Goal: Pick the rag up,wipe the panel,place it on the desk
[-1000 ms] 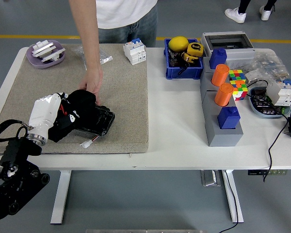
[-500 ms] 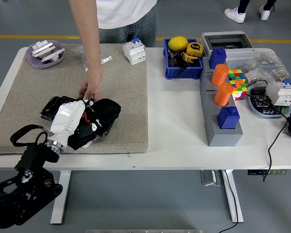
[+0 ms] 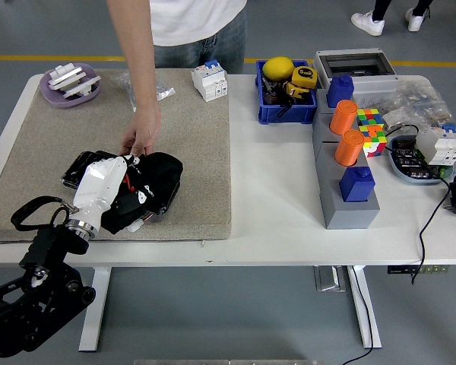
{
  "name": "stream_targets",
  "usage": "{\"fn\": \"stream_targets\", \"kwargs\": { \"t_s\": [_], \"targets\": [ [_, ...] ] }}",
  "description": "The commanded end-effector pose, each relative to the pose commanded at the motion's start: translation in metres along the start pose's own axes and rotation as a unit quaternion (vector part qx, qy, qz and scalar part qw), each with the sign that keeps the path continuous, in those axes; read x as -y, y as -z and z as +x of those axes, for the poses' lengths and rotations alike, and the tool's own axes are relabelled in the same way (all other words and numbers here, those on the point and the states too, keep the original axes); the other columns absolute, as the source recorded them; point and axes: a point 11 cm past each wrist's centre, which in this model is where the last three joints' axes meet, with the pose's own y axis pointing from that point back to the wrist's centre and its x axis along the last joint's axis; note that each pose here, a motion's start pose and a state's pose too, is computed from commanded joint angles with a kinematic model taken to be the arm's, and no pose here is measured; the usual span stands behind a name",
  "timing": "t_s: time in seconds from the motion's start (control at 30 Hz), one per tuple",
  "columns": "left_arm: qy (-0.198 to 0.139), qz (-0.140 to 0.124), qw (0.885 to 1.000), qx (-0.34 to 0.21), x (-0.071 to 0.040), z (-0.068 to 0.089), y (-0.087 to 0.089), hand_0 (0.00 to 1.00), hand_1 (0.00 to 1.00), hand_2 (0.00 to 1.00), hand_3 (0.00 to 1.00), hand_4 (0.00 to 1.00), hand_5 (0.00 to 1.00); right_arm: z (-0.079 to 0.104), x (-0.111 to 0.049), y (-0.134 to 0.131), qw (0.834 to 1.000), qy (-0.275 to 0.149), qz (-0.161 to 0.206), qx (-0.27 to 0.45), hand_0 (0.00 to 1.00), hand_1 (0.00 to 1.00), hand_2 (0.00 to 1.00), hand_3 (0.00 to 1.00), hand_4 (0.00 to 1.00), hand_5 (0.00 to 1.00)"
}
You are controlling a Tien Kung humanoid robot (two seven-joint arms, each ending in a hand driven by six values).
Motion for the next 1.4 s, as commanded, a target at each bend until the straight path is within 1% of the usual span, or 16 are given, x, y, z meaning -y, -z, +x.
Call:
{"fn": "stream_targets", "kwargs": {
  "t_s": [0.2, 0.43, 0.47, 0.83, 1.07, 1.4],
  "targets": [
    [-0.014, 0.035, 0.999, 0.007, 0.006, 0.008, 0.023, 0.185, 0.173, 0.478, 0.448, 0.153, 0.002, 0.000, 0.000, 0.000, 1.000, 0.000, 0.000, 0.000, 0.778, 0.658, 0.706, 0.668, 0.998, 0.530],
    [-0.026, 0.075, 0.997, 0.021, 0.008, 0.014, 0.054, 0.185, 0.173, 0.478, 0.448, 0.153, 0.002, -0.001, 0.000, -0.001, 1.000, 0.001, -0.001, 0.000, 0.778, 0.658, 0.706, 0.666, 0.998, 0.530],
    [-0.030, 0.084, 0.996, 0.023, 0.008, 0.017, 0.061, 0.185, 0.173, 0.478, 0.448, 0.153, 0.002, 0.000, 0.000, -0.001, 1.000, 0.001, -0.002, -0.001, 0.778, 0.658, 0.706, 0.666, 0.998, 0.530],
    [-0.060, 0.132, 0.989, 0.039, 0.012, 0.041, 0.097, 0.185, 0.175, 0.480, 0.453, 0.166, 0.002, -0.001, 0.000, 0.000, 1.000, 0.002, 0.000, 0.001, 0.778, 0.658, 0.706, 0.665, 0.998, 0.530],
    [-0.069, 0.150, 0.985, 0.047, 0.013, 0.050, 0.111, 0.185, 0.175, 0.479, 0.453, 0.166, 0.002, -0.001, 0.000, 0.000, 1.000, 0.002, 0.000, 0.001, 0.778, 0.658, 0.706, 0.667, 0.998, 0.530],
    [-0.077, 0.166, 0.982, 0.049, 0.013, 0.054, 0.123, 0.185, 0.174, 0.479, 0.452, 0.164, 0.002, -0.003, 0.000, 0.000, 1.000, 0.004, -0.001, 0.000, 0.778, 0.659, 0.706, 0.668, 0.998, 0.531]
  ]
}}
